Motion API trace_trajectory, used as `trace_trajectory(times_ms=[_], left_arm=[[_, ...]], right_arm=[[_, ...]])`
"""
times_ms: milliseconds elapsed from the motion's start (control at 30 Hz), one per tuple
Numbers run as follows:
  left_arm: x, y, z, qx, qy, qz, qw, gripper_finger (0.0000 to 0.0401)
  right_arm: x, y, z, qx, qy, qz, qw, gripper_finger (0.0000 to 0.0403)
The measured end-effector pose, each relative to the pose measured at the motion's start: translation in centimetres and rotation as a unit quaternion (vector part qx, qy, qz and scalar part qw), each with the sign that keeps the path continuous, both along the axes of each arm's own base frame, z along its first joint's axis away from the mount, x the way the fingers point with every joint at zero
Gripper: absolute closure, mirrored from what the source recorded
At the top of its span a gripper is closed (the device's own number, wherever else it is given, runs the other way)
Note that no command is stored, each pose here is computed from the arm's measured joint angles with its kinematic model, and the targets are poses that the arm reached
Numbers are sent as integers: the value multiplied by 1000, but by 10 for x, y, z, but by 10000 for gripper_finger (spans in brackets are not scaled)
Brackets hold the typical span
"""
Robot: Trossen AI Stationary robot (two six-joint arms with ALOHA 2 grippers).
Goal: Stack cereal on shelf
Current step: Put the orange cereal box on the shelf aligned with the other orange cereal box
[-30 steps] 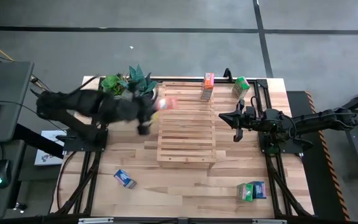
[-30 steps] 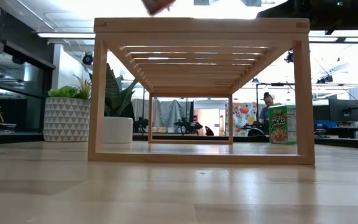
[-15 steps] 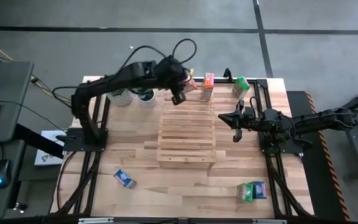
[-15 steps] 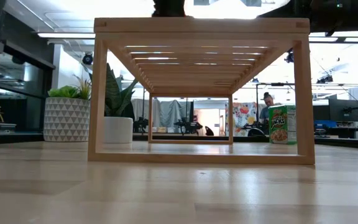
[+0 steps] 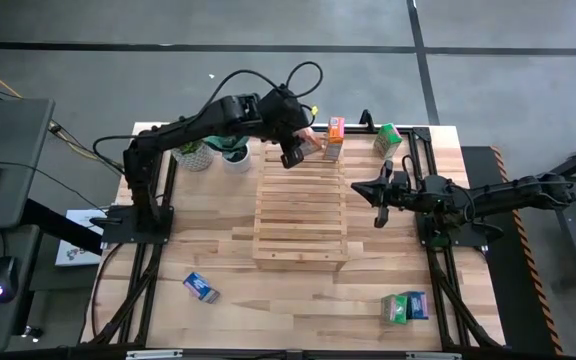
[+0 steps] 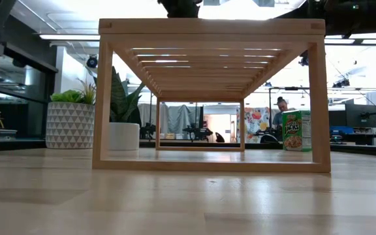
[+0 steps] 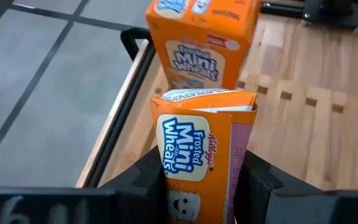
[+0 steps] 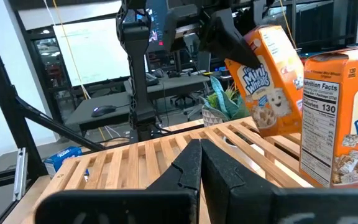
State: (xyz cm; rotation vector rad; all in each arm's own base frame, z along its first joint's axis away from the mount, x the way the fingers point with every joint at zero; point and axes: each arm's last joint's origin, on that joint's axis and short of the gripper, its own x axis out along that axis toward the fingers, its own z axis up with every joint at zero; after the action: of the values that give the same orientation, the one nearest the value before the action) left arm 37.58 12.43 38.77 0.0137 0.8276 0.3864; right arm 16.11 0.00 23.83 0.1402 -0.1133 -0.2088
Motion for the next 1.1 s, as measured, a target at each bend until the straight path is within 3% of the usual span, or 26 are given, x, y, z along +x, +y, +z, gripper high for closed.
trace_trajectory(times_ms=[500,1100], left_arm=[[9,24,-19,-1,15,21,1000,237],[16,26,-18,1,-16,7,1000,233]], right_arm=[[0,0,0,2,1,0,1000,403],[0,-1,0,0,3,-13,1000,403]])
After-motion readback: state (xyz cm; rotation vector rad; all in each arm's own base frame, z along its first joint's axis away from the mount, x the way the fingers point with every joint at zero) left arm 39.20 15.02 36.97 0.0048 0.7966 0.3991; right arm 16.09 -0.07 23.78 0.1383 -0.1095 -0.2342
